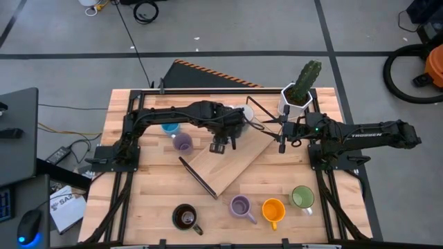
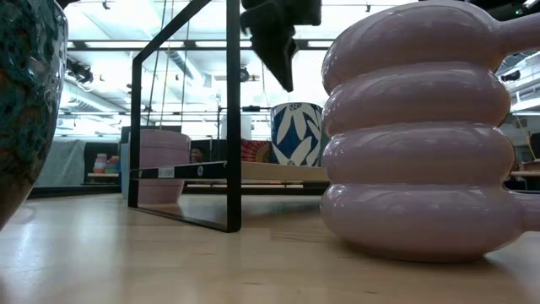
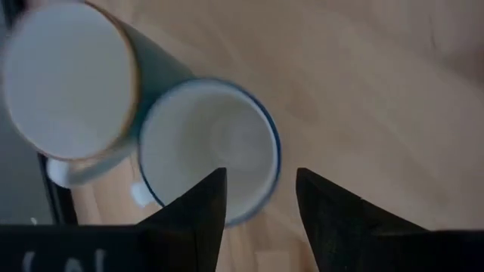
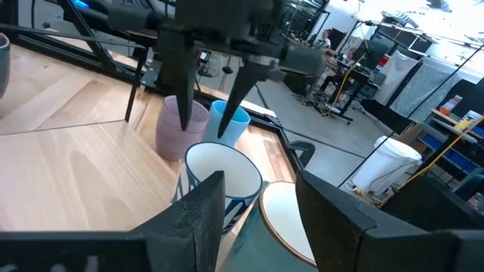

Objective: Place coffee mugs
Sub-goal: Put the blue mug on the shelf, then put the light blue mug on the shelf

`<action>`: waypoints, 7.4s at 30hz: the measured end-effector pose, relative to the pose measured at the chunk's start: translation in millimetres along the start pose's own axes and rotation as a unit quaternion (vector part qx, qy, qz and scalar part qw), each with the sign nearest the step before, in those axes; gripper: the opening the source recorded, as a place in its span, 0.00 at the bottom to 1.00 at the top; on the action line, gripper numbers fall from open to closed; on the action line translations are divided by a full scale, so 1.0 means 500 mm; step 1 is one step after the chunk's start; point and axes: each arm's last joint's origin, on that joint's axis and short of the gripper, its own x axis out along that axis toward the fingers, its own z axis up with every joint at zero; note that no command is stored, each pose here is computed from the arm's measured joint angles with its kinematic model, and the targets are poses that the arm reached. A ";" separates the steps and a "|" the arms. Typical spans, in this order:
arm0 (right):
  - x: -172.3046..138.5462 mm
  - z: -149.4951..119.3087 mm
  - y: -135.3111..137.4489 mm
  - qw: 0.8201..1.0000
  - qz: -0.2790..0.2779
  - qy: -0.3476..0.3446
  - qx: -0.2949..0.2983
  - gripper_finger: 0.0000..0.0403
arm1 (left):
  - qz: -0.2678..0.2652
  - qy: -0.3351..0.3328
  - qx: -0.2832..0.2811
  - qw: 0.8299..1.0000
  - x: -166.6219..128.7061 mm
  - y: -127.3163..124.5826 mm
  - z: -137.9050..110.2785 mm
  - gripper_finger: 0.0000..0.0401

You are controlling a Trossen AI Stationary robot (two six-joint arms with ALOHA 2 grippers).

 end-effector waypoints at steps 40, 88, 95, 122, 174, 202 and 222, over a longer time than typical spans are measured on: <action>0.000 0.000 0.000 1.000 0.002 -0.001 0.004 0.42 | -0.019 0.045 0.018 0.999 0.063 -0.005 0.000 0.28; 0.000 0.006 -0.007 0.999 -0.015 -0.017 0.027 0.42 | -0.012 0.029 -0.179 0.983 0.062 -0.012 0.010 0.25; 0.000 0.015 -0.011 0.999 -0.019 -0.024 0.025 0.42 | -0.016 0.028 -0.191 0.981 0.060 -0.026 0.015 0.25; 0.012 0.013 -0.010 0.998 -0.006 0.007 0.055 0.42 | -0.021 -0.011 -0.179 0.984 0.058 -0.033 0.033 0.26; 0.013 0.010 -0.006 0.999 0.008 -0.001 0.045 0.42 | -0.019 -0.069 -0.162 0.984 -0.028 -0.028 0.038 0.51; 0.012 0.012 -0.003 0.998 0.021 -0.008 0.059 0.42 | 0.032 -0.022 -0.233 0.972 -0.120 -0.059 -0.100 0.51; 0.012 0.012 -0.002 0.999 0.022 -0.007 0.048 0.42 | 0.073 0.186 -0.474 0.857 0.005 -0.016 -0.304 0.51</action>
